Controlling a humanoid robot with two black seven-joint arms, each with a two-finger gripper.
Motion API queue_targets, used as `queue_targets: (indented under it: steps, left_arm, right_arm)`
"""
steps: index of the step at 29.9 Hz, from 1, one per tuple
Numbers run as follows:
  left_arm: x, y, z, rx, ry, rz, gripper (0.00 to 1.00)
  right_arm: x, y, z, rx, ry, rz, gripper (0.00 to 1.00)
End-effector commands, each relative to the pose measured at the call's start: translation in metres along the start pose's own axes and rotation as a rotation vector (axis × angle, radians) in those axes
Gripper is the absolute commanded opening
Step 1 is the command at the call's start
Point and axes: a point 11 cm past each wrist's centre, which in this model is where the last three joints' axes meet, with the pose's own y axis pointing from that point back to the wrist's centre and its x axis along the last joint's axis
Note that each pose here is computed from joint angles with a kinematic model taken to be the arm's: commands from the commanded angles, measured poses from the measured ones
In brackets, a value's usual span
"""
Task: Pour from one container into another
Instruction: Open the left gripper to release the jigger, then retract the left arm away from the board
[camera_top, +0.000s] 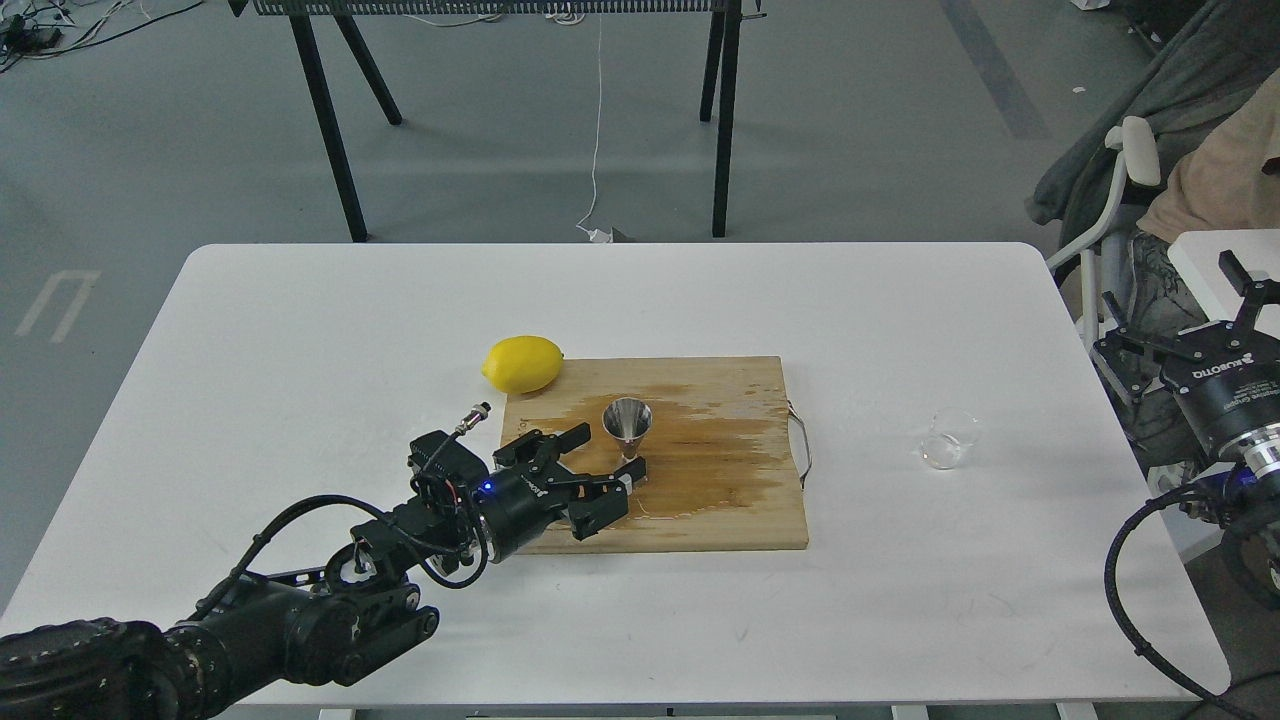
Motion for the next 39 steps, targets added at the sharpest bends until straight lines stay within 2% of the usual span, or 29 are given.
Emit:
queue_targets:
  steps: [1, 9, 15, 23, 26, 32, 39]
  left_arm:
    - [0.001, 0.001, -0.002, 0.004, -0.003, -0.001, 0.95]
    - [-0.006, 0.006, 0.002, -0.003, 0.017, -0.005, 0.94]
    - [-0.004, 0.031, -0.016, 0.027, 0.009, -0.014, 0.94]
    - [0.035, 0.076, -0.053, 0.084, 0.009, 0.002, 0.94]
    - [0.05, 0.093, -0.067, 0.122, 0.104, -0.051, 0.94]
    - [0.091, 0.101, -0.08, 0.147, 0.36, -0.077, 0.94]
    - [0.149, 0.108, -0.087, 0.037, 0.813, -0.061, 0.95]
  right_arm:
    - [0.001, 0.001, -0.001, 0.002, 0.0, 0.002, 0.99]
    - [0.001, 0.001, -0.001, 0.002, 0.0, 0.002, 0.99]
    - [0.0, 0.0, -0.001, 0.003, 0.0, 0.001, 0.99]
    - [0.001, 0.0, 0.004, -0.004, -0.008, 0.001, 0.99]
    - [0.001, 0.0, 0.006, -0.005, -0.01, 0.002, 0.99]
    - [0.002, 0.0, 0.007, -0.009, -0.012, 0.002, 0.99]
    - [-0.001, -0.002, 0.013, -0.021, -0.019, -0.008, 0.99]
